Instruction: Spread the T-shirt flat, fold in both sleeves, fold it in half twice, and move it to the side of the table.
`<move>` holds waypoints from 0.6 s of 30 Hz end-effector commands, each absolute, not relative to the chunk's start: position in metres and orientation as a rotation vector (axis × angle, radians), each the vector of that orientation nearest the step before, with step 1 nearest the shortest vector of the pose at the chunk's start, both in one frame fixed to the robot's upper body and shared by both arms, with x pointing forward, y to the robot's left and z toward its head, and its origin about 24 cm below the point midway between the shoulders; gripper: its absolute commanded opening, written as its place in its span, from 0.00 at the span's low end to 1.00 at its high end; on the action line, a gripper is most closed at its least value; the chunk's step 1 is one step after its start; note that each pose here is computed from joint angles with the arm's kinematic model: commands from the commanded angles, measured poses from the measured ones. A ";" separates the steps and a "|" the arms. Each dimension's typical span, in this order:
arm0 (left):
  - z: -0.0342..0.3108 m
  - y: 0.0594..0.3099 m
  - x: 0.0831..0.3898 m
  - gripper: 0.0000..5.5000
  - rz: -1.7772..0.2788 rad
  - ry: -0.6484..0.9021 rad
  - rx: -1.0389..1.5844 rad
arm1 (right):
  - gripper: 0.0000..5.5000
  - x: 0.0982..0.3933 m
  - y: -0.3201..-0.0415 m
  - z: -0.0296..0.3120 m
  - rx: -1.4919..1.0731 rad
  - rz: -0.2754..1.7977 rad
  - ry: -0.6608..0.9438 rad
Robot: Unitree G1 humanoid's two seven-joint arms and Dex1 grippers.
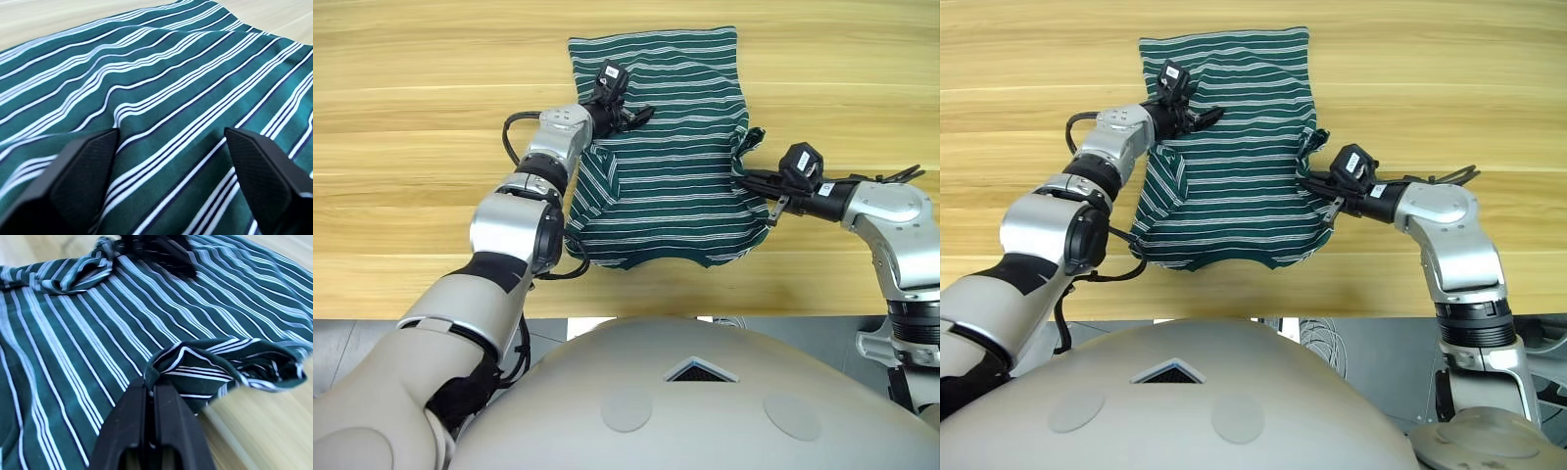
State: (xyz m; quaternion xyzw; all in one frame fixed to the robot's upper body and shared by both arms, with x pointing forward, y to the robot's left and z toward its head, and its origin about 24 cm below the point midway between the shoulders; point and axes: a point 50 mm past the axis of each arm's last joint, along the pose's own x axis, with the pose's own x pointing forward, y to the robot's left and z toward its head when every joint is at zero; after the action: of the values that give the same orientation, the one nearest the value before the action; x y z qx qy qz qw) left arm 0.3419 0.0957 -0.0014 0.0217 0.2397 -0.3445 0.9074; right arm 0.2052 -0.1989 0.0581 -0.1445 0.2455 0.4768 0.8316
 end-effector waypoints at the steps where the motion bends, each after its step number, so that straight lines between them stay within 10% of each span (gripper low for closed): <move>1: -0.012 0.093 0.334 0.70 -0.719 0.551 0.049 | 0.00 0.207 -0.184 0.056 -0.350 1.056 0.539; 9: -0.015 0.094 0.333 0.70 -0.710 0.558 0.046 | 0.00 0.205 -0.172 0.045 -0.439 1.089 0.565; 18: -0.015 0.100 0.333 0.70 -0.689 0.564 0.057 | 0.31 0.197 -0.168 0.051 -0.471 1.169 0.546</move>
State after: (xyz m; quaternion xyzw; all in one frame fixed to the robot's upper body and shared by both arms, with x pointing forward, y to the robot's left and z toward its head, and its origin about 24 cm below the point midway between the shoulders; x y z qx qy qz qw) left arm 0.3415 0.0930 -0.0019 0.0215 0.2389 -0.3435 0.9080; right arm 0.1983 -0.1668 0.0469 -0.2046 0.2572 0.5318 0.7805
